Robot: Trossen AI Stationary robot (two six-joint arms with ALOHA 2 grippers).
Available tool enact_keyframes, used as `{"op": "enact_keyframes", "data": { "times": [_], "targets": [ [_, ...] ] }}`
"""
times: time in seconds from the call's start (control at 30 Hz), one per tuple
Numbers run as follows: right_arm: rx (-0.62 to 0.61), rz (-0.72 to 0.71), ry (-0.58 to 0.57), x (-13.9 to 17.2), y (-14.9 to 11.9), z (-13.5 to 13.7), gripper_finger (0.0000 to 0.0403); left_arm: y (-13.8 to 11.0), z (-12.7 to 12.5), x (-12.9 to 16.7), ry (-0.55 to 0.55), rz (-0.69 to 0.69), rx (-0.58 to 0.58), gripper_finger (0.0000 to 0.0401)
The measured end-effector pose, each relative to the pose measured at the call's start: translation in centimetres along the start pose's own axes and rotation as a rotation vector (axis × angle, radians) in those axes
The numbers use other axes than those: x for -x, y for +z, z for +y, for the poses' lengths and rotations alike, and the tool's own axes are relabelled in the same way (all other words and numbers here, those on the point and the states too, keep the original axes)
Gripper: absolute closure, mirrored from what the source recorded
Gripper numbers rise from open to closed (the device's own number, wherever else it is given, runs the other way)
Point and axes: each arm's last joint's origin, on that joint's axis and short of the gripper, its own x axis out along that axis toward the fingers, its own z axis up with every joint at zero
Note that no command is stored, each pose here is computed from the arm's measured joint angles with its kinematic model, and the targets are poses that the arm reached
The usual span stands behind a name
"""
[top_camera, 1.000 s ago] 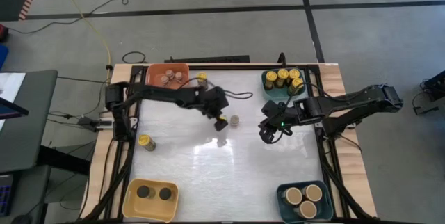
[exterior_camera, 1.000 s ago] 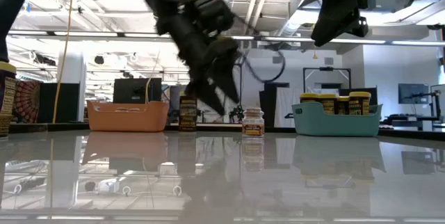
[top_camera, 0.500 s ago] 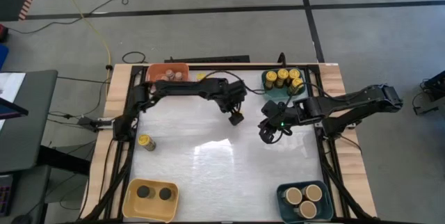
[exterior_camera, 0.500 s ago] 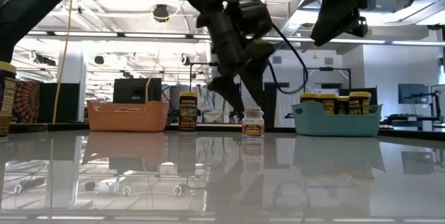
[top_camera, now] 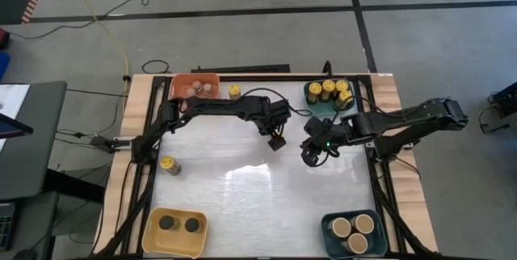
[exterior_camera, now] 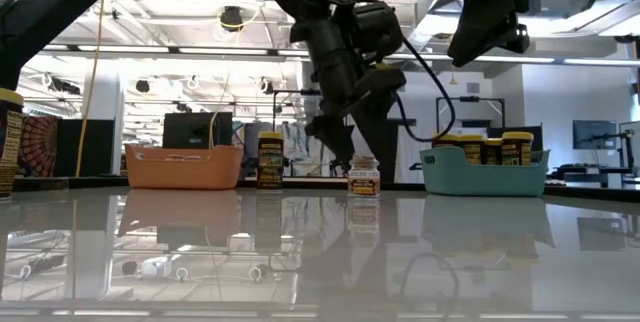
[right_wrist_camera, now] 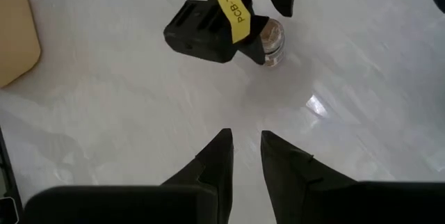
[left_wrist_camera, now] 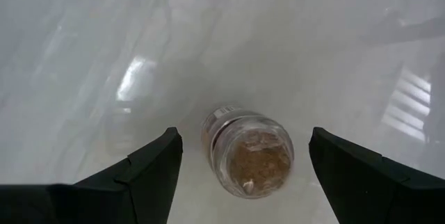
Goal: Sort spices by type
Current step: Put the brown small seasoning bottle into the orange bin
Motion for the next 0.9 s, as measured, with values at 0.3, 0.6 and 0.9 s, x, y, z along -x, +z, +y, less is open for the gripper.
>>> {"op": "enact_keyframes", "data": {
  "times": [0.3,0.6,0.9],
  "targets": [
    [-0.007,0.000,0.000,0.00,0.00,0.00,0.0300,-0.38,0.02,-0.23,0.047,0.011,0.007,0.0126],
    [-0.011,0.000,0.000,0.00,0.00,0.00,0.0300,-0.43,-0.10,-0.24,0.062,0.007,0.003,0.0144],
    [-0.011,0.000,0.000,0.00,0.00,0.00,0.0300,-0.52,-0.28,-0.27,0.062,0.009,-0.001,0.0173]
  ]
}}
